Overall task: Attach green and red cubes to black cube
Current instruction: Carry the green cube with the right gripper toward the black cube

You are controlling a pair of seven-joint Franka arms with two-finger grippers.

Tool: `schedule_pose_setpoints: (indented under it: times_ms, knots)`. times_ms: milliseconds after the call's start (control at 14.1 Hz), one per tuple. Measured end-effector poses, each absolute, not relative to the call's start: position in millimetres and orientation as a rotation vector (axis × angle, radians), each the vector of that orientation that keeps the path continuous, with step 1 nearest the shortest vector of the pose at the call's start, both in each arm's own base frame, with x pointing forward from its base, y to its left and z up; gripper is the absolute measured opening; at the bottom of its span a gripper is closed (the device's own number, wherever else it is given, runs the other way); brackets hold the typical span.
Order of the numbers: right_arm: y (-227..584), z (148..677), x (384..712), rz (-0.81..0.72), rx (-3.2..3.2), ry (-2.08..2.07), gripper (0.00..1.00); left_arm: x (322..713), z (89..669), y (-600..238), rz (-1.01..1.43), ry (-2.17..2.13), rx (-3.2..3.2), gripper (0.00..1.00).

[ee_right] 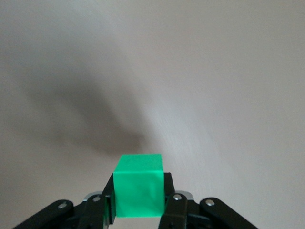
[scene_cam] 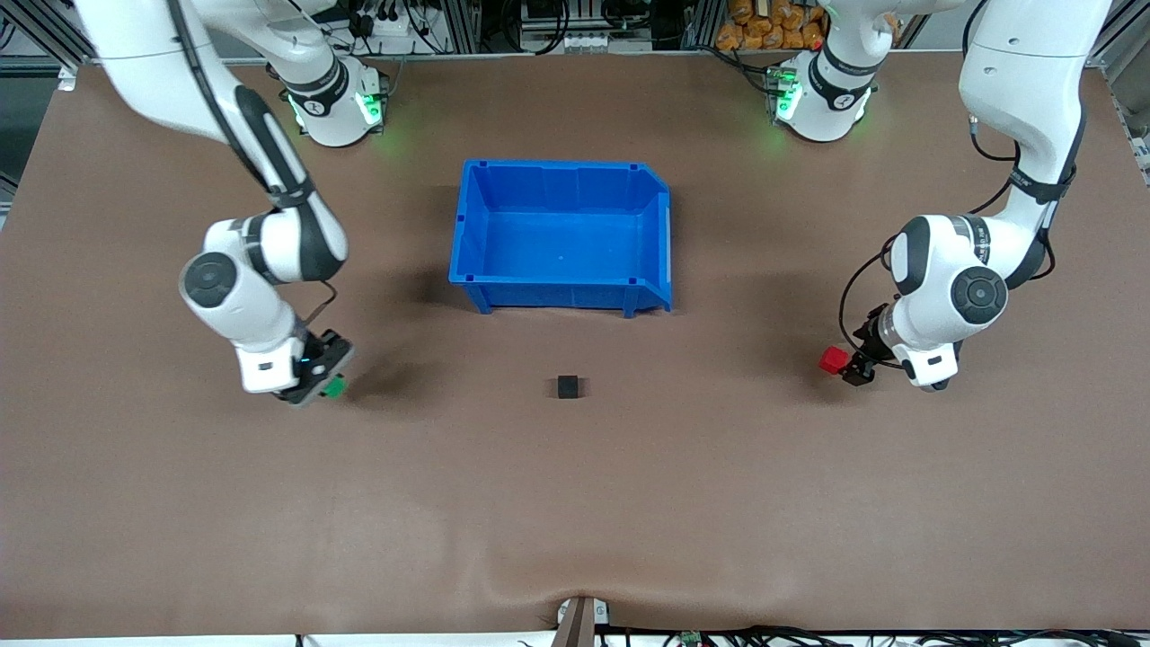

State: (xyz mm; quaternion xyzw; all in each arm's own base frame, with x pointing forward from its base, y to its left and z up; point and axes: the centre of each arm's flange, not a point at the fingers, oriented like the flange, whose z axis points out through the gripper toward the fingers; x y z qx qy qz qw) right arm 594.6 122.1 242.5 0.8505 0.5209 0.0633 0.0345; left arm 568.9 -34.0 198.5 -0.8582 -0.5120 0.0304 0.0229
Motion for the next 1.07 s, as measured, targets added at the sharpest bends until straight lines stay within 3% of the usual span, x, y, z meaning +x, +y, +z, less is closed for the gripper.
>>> schedule_pose_setpoints:
  times_ms: [142,285,498,925,1067]
  knots:
    - [166.4,259.1,598.2,0.176,2.517,1.764,0.40,568.7,197.6,-35.4,0.096,-1.582,-2.659,0.71]
    - [212.0,270.1,600.4,0.139,2.453,1.874,0.40,568.2,195.4,-36.7,0.101,-1.579,-2.659,0.68]
    - [276.2,255.6,601.2,0.085,2.373,1.993,0.40,568.1,191.8,-37.5,0.101,-1.577,-2.661,0.68]
    - [353.3,218.7,617.5,0.136,2.333,2.087,0.40,568.9,186.9,-46.0,0.101,-1.606,-2.673,0.67]
    - [368.4,208.4,617.6,0.139,2.328,2.115,0.40,569.0,186.8,-46.2,0.100,-1.612,-2.670,0.55]
